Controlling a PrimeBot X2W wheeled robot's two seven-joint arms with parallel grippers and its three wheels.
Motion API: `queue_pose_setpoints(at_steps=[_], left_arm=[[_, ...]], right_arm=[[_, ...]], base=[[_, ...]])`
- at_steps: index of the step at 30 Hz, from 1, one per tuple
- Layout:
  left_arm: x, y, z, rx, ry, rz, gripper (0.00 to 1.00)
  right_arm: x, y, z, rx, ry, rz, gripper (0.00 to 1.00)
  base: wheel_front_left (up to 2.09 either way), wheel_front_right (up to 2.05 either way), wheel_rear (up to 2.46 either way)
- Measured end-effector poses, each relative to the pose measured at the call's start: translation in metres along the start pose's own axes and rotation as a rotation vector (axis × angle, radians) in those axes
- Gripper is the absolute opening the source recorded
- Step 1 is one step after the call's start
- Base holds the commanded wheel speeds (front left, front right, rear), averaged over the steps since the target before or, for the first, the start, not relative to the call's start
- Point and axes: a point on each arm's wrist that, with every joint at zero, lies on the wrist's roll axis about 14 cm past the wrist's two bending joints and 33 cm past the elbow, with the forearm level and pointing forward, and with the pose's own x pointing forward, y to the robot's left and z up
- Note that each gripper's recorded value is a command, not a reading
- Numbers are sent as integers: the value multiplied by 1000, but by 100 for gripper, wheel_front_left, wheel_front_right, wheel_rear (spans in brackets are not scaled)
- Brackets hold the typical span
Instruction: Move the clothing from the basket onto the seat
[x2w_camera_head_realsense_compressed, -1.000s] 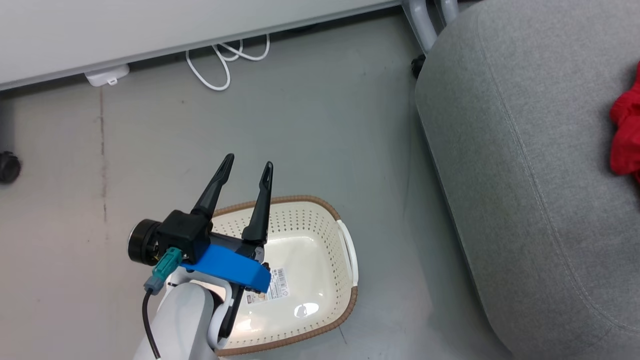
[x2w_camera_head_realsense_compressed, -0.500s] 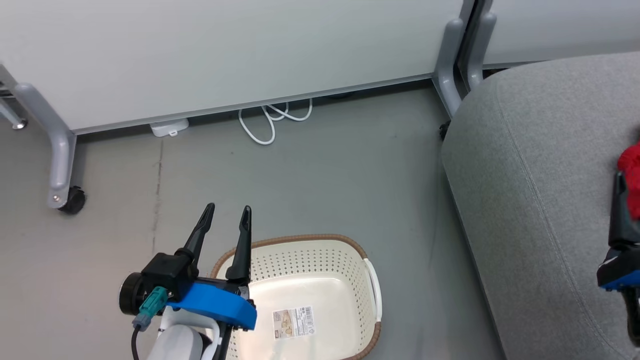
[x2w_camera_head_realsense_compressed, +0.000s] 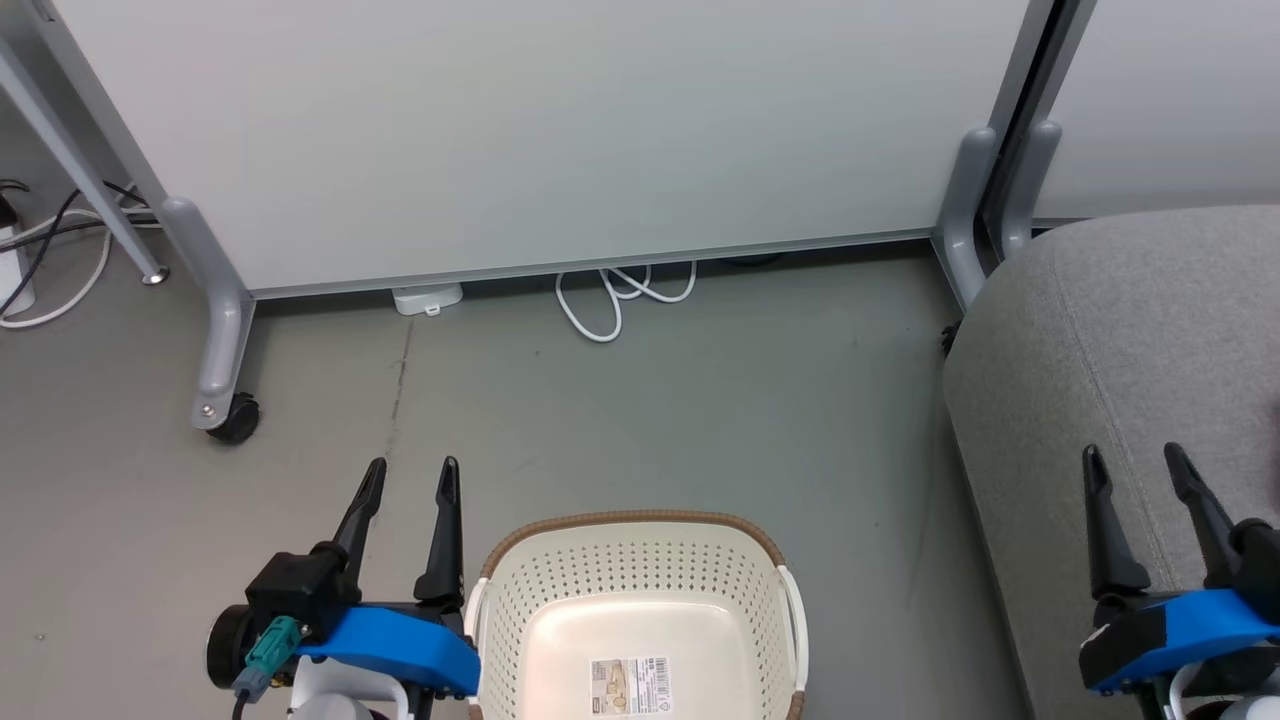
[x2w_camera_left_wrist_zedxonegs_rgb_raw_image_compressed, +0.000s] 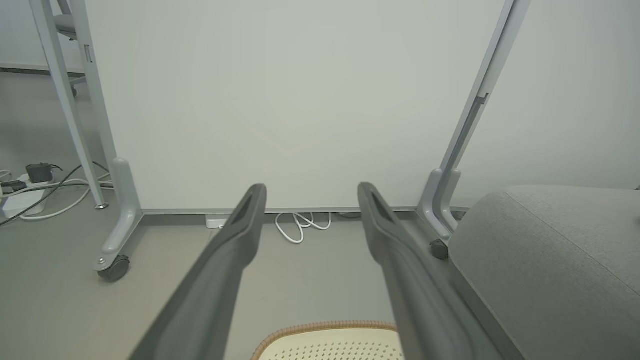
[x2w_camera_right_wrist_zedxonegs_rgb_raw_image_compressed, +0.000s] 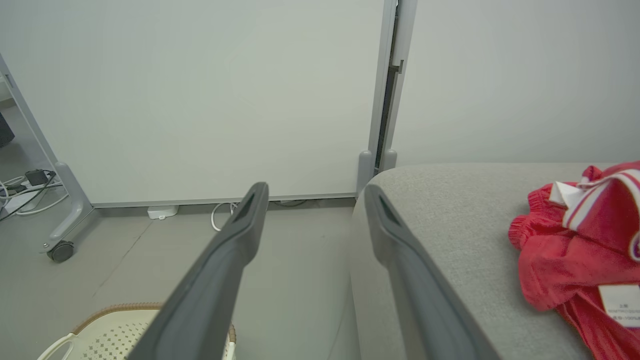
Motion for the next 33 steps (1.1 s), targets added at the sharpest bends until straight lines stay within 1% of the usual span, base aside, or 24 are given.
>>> queue_pose_setpoints(at_steps=[4, 12, 22, 33], left_arm=[[-9, 11, 1, -1, -2, 38, 100], [-27, 27, -2, -8, 5, 96, 100], [-32, 31, -5, -15, 12, 112, 100], [-32, 29, -5, -14, 14, 104, 100]], right_arm=[[-4, 20, -1, 18, 5, 45, 100], [-14, 47, -2, 44, 9, 108, 100], [-20, 58, -12, 78, 33, 129, 100], [-22, 58, -14, 92, 32, 128, 100]], base=[[0, 0, 0], [0, 0, 0], [0, 0, 0], [0, 0, 0]])
